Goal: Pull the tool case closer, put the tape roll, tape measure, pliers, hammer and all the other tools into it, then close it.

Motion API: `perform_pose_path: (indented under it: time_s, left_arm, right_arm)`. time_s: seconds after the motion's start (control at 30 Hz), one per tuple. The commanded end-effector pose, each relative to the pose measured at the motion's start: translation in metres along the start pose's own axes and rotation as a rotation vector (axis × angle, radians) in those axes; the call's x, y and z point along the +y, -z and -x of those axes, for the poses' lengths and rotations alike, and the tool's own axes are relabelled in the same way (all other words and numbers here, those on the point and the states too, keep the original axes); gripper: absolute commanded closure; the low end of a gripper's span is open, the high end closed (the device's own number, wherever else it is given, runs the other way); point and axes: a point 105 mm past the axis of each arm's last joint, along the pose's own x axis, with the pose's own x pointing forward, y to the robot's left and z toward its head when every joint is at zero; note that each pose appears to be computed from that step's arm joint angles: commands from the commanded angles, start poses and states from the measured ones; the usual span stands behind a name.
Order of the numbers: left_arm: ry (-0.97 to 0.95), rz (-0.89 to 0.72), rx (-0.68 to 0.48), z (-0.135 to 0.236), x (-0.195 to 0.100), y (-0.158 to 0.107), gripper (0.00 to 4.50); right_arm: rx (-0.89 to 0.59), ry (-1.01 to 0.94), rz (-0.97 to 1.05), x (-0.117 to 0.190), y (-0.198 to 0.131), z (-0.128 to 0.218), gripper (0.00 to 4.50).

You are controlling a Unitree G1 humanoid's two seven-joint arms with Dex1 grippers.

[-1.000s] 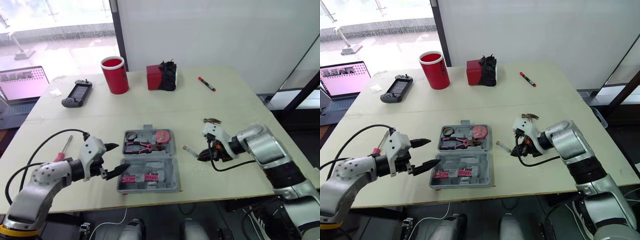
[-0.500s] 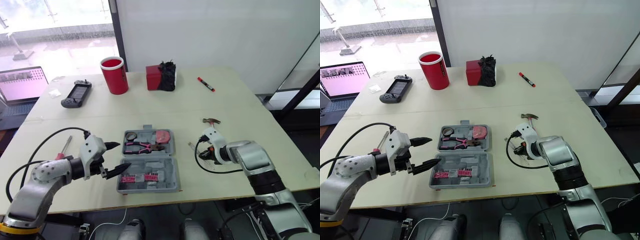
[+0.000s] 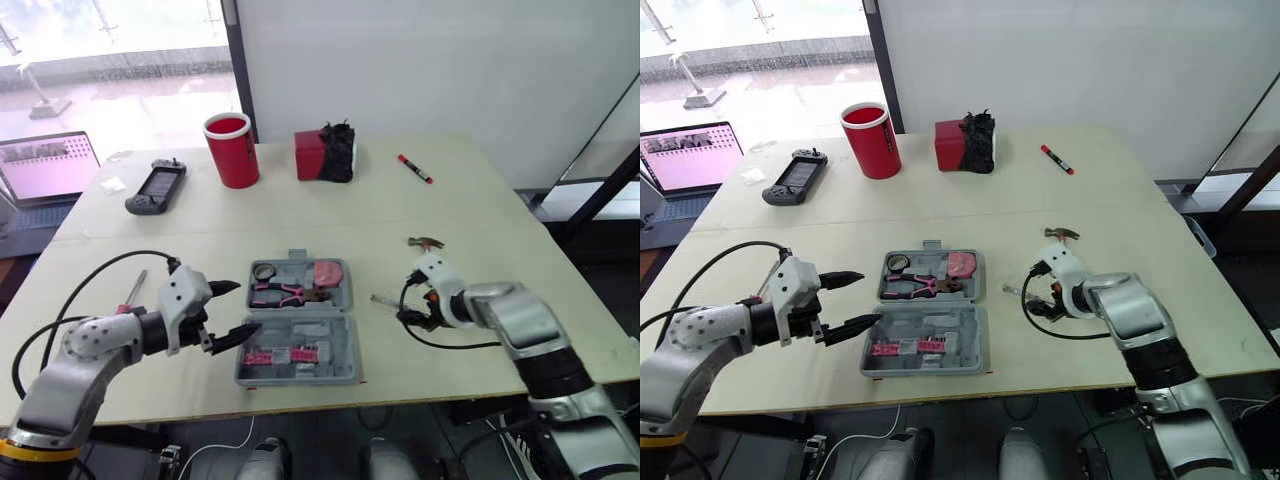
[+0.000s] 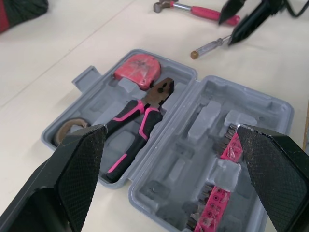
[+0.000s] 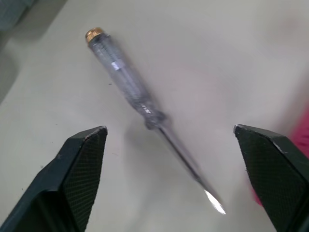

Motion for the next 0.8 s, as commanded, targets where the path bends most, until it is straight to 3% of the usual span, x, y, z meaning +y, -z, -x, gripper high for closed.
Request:
perform_pose_path:
  time_s: [0.03, 0.3, 0.5, 0.8]
  left_arm:
    - [0.007, -0.039, -0.013, 0.006, 0.002, -0.007, 0.00]
    - [0.032, -0.034, 0.015, 0.018, 0.000, -0.003, 0.00]
    - [0.042, -0.022, 0.022, 0.028, -0.006, -0.002, 0.00]
    - [0.031, -0.018, 0.026, 0.027, -0.011, -0.001, 0.00]
  right_arm:
    - [-0.093, -0.020, 0.073, 0.005, -0.014, 0.014, 0.03]
    - [-0.182, -0.018, 0.021, 0.022, -0.014, 0.019, 0.03]
    - [-0.218, -0.049, 0.211, 0.039, -0.005, -0.005, 0.03]
    - [-0.156, -0.119, 0.290, 0.005, 0.001, -0.010, 0.03]
